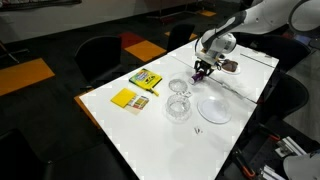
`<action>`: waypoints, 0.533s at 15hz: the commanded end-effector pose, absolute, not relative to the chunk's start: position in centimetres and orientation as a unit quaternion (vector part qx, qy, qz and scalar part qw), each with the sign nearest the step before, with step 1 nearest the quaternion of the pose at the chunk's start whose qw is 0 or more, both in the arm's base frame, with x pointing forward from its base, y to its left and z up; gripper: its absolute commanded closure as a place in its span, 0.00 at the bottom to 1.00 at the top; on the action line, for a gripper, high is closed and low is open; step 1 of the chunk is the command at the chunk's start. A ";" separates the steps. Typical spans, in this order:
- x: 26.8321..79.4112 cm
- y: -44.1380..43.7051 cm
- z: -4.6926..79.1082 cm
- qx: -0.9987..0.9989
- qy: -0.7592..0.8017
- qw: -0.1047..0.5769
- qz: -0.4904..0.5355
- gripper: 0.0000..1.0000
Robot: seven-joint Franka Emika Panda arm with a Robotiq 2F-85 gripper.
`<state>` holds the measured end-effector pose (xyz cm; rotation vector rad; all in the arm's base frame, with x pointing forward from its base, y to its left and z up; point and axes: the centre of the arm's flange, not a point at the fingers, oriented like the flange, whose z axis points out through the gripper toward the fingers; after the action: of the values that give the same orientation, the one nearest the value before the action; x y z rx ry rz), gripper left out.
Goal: Place the container with the red lid upright.
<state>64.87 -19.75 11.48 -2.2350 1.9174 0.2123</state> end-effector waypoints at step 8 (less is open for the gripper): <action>64.7 -15.7 20.0 -0.821 0.564 -0.081 -0.036 0.71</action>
<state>66.23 -18.28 18.87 -2.5651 1.8923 -0.0214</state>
